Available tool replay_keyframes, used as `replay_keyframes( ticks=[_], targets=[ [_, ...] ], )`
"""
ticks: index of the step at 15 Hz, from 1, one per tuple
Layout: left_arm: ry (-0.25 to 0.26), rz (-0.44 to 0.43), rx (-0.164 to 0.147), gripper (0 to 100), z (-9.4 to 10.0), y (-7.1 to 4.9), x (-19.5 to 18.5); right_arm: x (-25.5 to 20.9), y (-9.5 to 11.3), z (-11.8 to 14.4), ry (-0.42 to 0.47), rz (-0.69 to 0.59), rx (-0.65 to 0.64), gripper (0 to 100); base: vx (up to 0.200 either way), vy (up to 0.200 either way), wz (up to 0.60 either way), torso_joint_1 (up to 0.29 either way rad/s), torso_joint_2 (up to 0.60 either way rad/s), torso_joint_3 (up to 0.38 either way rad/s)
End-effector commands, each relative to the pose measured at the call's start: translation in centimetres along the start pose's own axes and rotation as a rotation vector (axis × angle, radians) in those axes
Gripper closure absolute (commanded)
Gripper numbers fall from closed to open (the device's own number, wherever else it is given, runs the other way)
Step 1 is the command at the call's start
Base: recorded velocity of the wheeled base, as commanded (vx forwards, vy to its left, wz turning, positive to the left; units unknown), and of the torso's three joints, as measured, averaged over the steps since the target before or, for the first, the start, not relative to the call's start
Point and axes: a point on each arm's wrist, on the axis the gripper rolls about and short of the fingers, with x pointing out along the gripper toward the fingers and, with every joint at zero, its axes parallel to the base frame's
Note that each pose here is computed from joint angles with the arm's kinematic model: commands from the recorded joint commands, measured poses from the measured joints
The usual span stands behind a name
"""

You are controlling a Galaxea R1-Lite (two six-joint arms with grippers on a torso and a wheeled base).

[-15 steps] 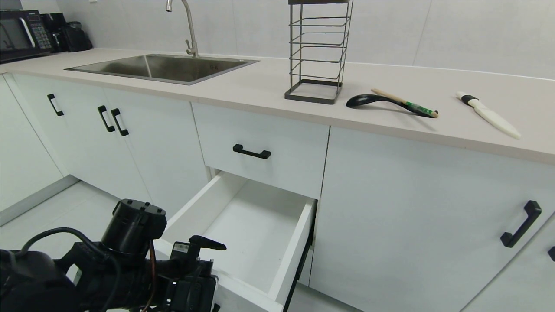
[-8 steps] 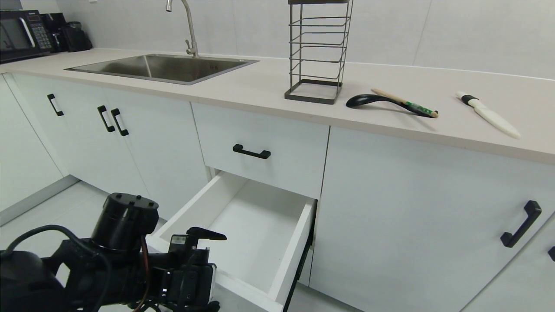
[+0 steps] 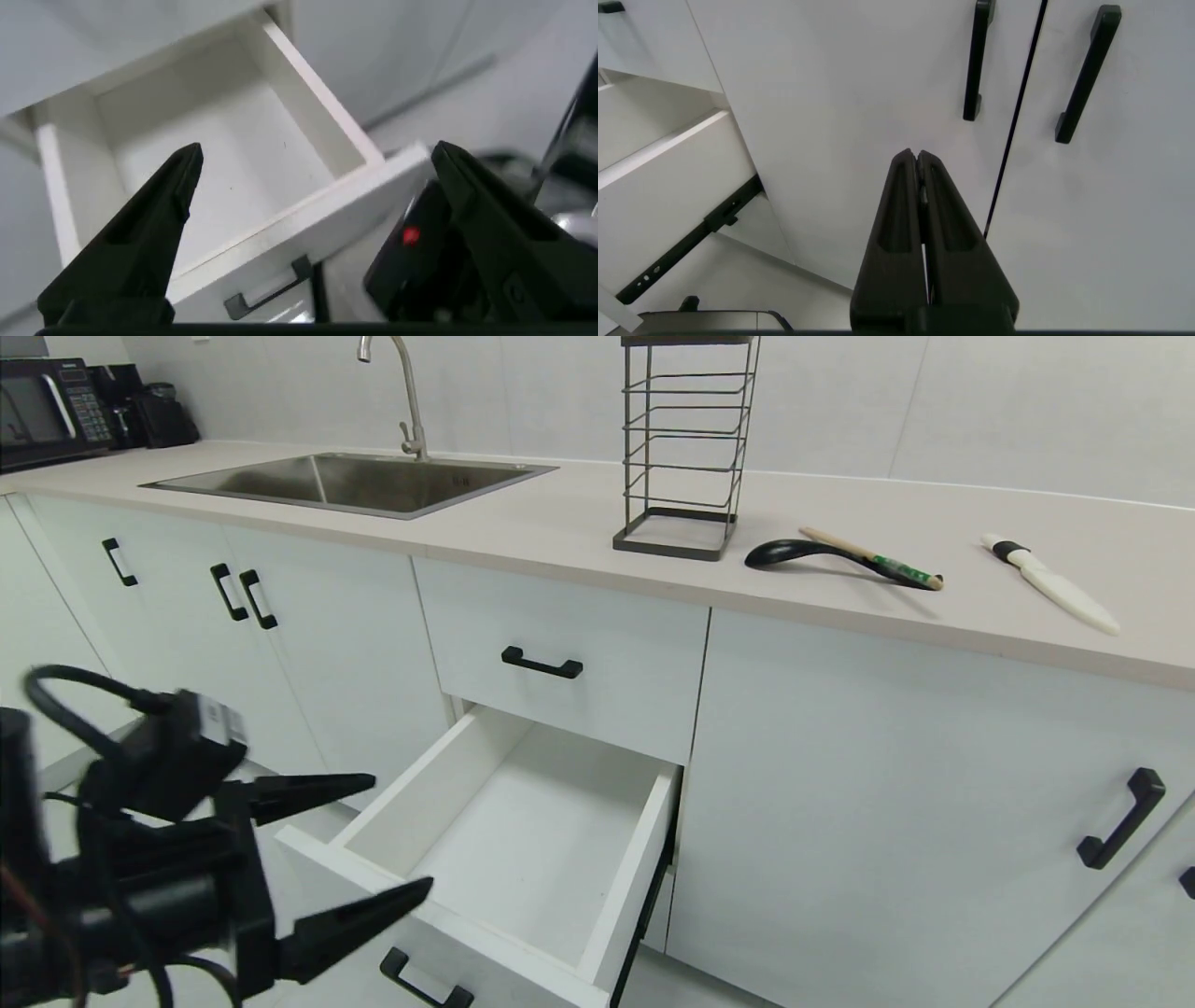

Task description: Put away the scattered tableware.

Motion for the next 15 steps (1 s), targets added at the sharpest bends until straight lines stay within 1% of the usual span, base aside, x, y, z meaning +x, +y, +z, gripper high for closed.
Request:
replay_keyframes(
  ticks=[1,2,3,5,6,7,8,9,10,11,12,13,14,15],
  targets=[
    [-0.212,0.206,-0.048,0,-0.4,-0.9,-5.7,0.0,0.0,0.0,0.002,0.0,0.0,100,0.0,0.0,0.0,0.0,0.0,0.0],
    [-0.263,0.252,-0.03,0,-1.2,-1.6,-7.0,0.0,0.0,0.0,0.002,0.0,0.0,100,0.0,0.0,0.0,0.0,0.0,0.0],
    [-0.3,0.274,-0.005,0,-1.9,-2.5,-7.9,0.0,0.0,0.0,0.002,0.0,0.0,100,0.0,0.0,0.0,0.0,0.0,0.0],
    [-0.399,0.313,0.064,0,-3.1,-4.6,-10.1,0.0,0.0,0.0,0.002,0.0,0.0,100,0.0,0.0,0.0,0.0,0.0,0.0],
    [-0.446,0.334,0.099,0,-3.5,-5.5,-11.0,0.0,0.0,0.0,0.002,0.0,0.0,100,0.0,0.0,0.0,0.0,0.0,0.0],
    [-0.485,0.379,0.126,0,-4.0,-6.2,-11.7,0.0,0.0,0.0,0.002,0.0,0.0,100,0.0,0.0,0.0,0.0,0.0,0.0],
    [-0.505,0.421,0.13,0,-4.5,-6.7,-12.1,0.0,0.0,0.0,0.002,0.0,0.0,100,0.0,0.0,0.0,0.0,0.0,0.0],
    [-0.52,0.455,0.116,0,-4.9,-7.2,-12.4,0.0,0.0,0.0,0.002,0.0,0.0,100,0.0,0.0,0.0,0.0,0.0,0.0],
    [-0.542,0.481,0.091,0,-5.5,-7.9,-12.8,0.0,0.0,0.0,0.002,0.0,0.0,100,0.0,0.0,0.0,0.0,0.0,0.0],
    [-0.536,0.493,0.083,0,-6.1,-8.3,-12.8,0.0,0.0,0.0,0.002,0.0,0.0,100,0.0,0.0,0.0,0.0,0.0,0.0],
    [-0.52,0.484,0.073,0,-7.0,-8.5,-12.7,0.0,0.0,0.0,0.002,0.0,0.0,100,0.0,0.0,0.0,0.0,0.0,0.0],
    [-0.493,0.432,0.054,0,-8.8,-8.7,-12.3,0.0,0.0,0.0,0.002,0.0,0.0,100,0.0,0.0,0.0,0.0,0.0,0.0],
    [-0.486,0.363,0.054,0,-9.4,-8.6,-12.1,0.0,0.0,0.0,0.002,0.0,0.0,100,0.0,0.0,0.0,0.0,0.0,0.0],
    [-0.493,0.312,0.062,0,-9.8,-8.7,-12.2,0.0,0.0,0.0,0.002,0.0,0.0,100,0.0,0.0,0.0,0.0,0.0,0.0]
  ],
)
